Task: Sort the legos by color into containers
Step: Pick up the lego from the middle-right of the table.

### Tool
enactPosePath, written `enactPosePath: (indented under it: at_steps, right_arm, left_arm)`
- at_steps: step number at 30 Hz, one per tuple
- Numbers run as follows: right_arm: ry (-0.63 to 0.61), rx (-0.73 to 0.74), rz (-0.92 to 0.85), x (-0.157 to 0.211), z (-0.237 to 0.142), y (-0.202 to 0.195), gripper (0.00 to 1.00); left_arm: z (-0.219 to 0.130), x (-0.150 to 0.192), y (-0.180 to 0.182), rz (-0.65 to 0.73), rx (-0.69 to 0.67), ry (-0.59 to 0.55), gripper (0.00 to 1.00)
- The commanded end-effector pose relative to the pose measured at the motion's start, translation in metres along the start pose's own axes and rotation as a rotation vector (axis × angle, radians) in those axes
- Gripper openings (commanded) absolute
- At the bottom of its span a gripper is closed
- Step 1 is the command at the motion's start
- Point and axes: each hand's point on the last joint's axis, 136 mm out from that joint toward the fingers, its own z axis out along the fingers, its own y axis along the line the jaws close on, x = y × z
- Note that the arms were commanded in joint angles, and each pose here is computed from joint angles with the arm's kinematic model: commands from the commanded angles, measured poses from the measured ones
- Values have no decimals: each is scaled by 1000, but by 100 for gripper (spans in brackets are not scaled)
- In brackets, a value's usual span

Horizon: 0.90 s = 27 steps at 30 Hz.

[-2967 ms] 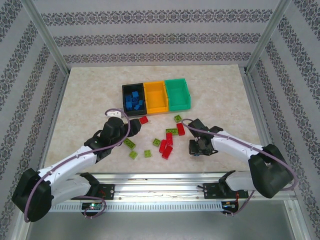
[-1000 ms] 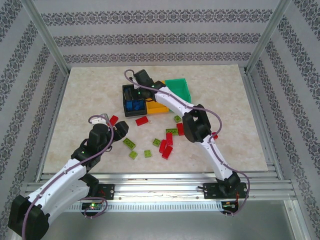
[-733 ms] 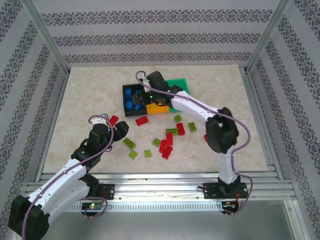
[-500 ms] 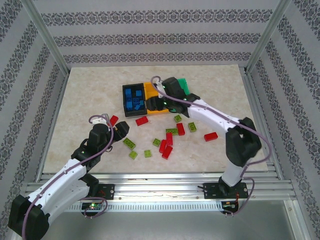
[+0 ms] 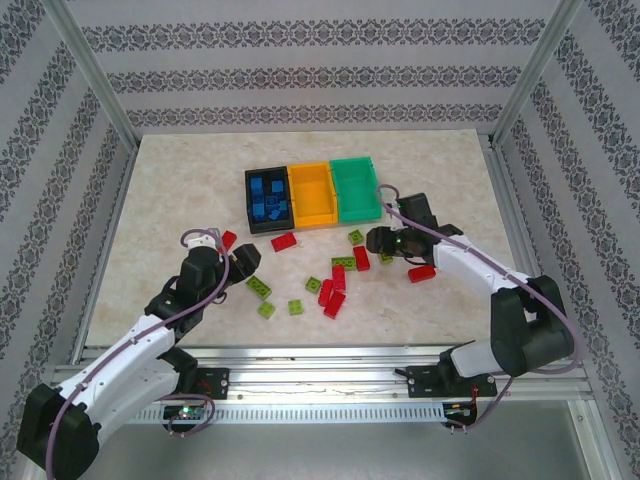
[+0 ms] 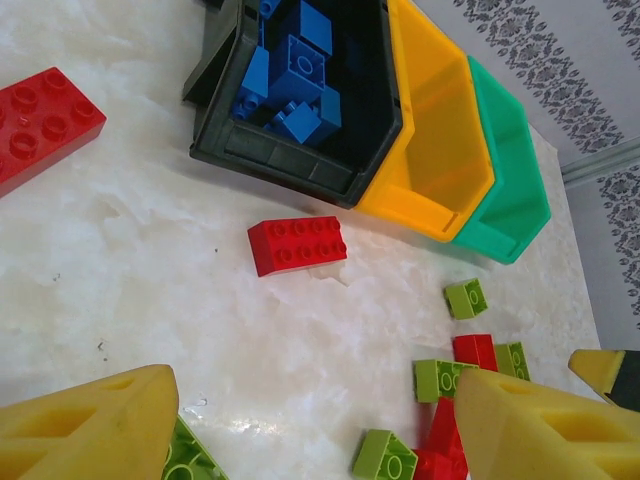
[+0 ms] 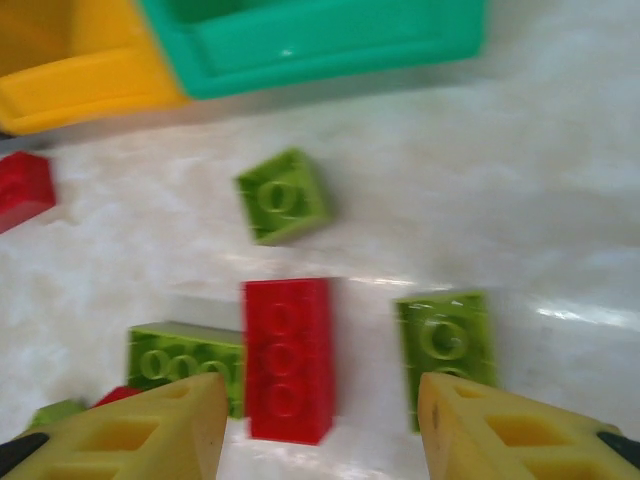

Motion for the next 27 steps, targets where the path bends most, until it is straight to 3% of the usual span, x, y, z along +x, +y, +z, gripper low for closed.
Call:
enactPosePath:
  at_steps: [1, 13, 17, 24, 27]
  right_arm:
    - [32, 48, 31, 10, 4, -18, 54]
    - [215, 204, 38, 30, 44, -49, 51]
    - [214, 238, -6, 32, 49, -47, 49]
    - [220, 203, -17, 28, 50, -38, 26]
    - [186, 164, -26, 18, 42, -25, 26]
  left_arm:
    - [2, -11, -10, -31, 46, -35, 73]
    - [7, -8, -10, -23, 30, -5, 74]
    - [7, -8, -10, -10, 15, 7, 74]
    - [11, -6, -13, -15, 23, 27, 74]
    - [13, -4, -12, -30, 41, 17, 74]
